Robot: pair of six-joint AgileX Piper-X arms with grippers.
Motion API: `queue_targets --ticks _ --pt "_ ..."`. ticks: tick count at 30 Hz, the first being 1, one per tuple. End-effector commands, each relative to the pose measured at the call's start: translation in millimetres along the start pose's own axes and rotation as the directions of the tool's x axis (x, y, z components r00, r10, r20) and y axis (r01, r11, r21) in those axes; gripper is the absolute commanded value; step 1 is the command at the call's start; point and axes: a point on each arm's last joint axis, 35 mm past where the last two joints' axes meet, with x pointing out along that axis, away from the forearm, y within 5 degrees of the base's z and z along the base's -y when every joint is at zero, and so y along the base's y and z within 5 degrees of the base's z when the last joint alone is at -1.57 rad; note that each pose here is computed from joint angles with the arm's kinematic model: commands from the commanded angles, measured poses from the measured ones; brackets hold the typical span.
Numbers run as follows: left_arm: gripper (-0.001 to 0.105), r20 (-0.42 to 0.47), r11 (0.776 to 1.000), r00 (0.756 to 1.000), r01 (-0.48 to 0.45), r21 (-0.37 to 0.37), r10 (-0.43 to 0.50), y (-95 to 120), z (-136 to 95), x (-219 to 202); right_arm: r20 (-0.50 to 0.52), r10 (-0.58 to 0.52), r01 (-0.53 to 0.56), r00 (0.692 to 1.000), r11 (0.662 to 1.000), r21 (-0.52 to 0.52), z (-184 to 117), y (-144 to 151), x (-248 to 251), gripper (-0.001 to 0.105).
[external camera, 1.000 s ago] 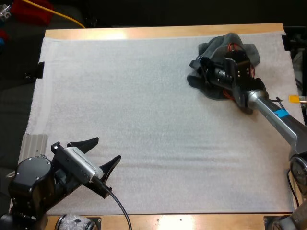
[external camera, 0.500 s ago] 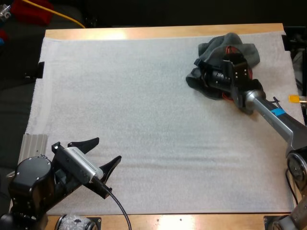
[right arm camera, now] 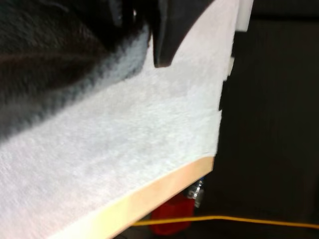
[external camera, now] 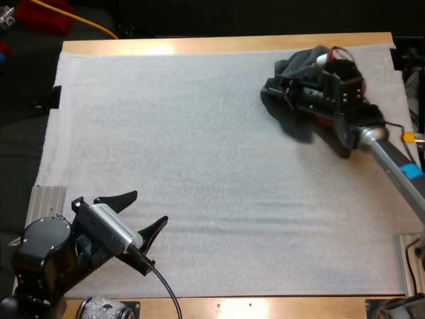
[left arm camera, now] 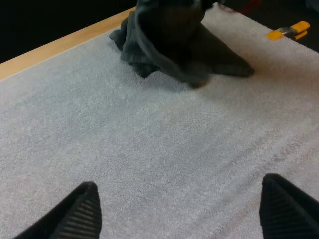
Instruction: Pick towel from pile, fold and stack
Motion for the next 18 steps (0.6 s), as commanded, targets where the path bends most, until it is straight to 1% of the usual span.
queue_targets --ticks 1,4,13,18 --pt "0.064 0.011 1.000 1.000 0.009 0.008 -0.009 -1.4 2.1 -1.8 0.006 0.029 -0.029 1.000 0.998 -0.051 6.4 10.7 -10.0 0.002" --pt "0.064 0.011 1.000 1.000 0.009 0.008 -0.009 -1.4 2.1 -1.8 0.012 0.056 -0.054 0.998 0.993 -0.101 15.1 27.7 -31.0 0.002" --pt "0.064 0.011 1.000 1.000 0.009 0.008 -0.009 -1.4 2.1 -1.8 -0.042 0.090 -0.097 0.995 0.968 -0.231 43.8 74.9 -84.8 0.002" --pt "0.064 0.011 1.000 1.000 0.009 0.008 -0.009 -1.4 2.1 -1.8 -0.114 0.086 -0.118 0.990 0.941 -0.316 49.3 103.0 -102.0 0.002"
